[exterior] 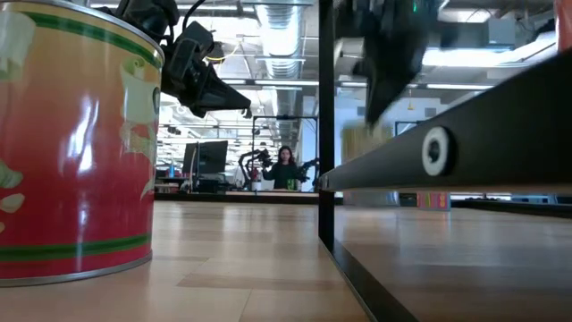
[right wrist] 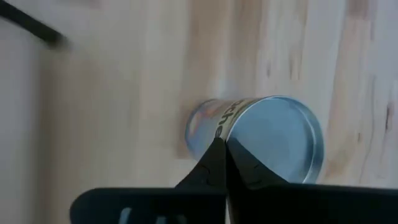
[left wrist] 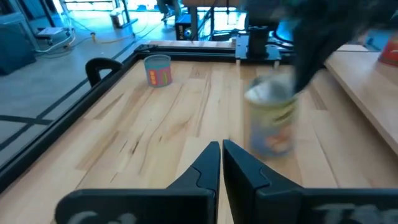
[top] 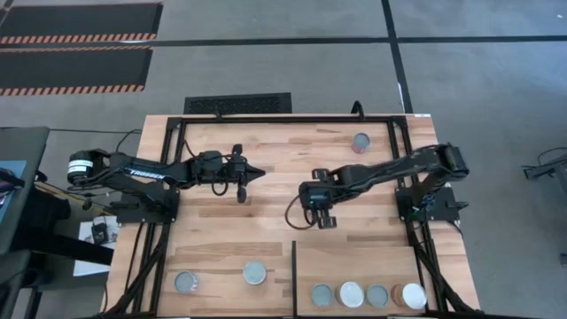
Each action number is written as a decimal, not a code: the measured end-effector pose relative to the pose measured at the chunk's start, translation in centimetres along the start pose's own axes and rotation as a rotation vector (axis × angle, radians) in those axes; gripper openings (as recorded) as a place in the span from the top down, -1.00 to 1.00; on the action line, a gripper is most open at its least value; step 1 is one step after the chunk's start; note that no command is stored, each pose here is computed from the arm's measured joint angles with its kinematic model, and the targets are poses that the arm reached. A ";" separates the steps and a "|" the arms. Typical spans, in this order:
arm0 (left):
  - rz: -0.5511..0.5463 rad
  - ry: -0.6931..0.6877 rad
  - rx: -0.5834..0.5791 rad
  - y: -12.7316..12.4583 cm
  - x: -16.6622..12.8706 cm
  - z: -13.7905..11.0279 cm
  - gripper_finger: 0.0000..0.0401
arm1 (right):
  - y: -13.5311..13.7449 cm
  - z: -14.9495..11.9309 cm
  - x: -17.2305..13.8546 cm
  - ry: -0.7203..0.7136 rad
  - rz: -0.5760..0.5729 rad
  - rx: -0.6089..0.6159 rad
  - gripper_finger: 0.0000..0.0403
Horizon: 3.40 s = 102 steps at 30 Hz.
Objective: Pick and place cans onto a shelf
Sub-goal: Put the canned peaches aligned with the other canned peaches on the shelf, then put the canned corns aligned with the other canned corns on the shelf
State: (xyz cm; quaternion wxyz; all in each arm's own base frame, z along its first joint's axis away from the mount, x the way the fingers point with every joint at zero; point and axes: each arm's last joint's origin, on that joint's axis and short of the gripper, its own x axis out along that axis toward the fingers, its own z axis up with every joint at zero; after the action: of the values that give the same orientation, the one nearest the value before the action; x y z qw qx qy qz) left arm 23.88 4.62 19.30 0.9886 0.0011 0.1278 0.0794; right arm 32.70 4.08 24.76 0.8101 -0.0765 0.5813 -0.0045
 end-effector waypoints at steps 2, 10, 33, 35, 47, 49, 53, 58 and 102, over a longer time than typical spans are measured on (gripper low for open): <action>0.017 0.005 -0.009 0.0 0.0 0.0 0.95 | 1.2 0.5 -2.2 -0.019 0.013 0.028 0.98; 0.031 0.016 -0.037 0.1 0.0 -0.2 0.95 | 7.8 0.3 -9.0 -0.011 0.102 0.282 0.98; 0.040 0.028 -0.053 -0.6 0.0 -0.3 0.95 | 18.9 -3.9 -8.1 0.108 -0.004 0.718 0.98; 0.045 0.029 -0.047 -0.7 0.0 -0.3 0.95 | 19.0 -3.9 -8.0 0.106 -0.001 0.719 0.97; 0.055 0.044 -0.030 -0.8 0.0 -0.4 0.95 | 19.1 -2.9 -7.8 0.084 0.096 0.727 0.79; 0.055 0.053 -0.029 -0.8 0.0 -0.5 0.95 | 19.0 -2.8 -7.8 0.090 0.103 0.732 0.73; 0.054 0.063 -0.028 -0.8 0.0 -0.6 0.95 | 19.0 -2.8 -7.8 0.097 0.104 0.729 0.59; 0.054 0.066 -0.025 -0.8 0.0 -0.6 0.95 | 18.8 -2.8 -7.7 0.104 0.094 0.725 0.50; -0.529 0.164 0.216 -16.5 -9.2 0.2 0.74 | 5.1 -2.4 -2.2 -0.620 0.221 0.153 0.99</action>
State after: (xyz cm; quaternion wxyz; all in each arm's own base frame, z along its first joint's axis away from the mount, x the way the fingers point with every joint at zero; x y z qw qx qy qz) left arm 17.71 -13.10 21.41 0.9555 0.0665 0.2108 -0.1954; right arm 29.33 9.01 25.42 0.9474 0.0503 0.3098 0.0630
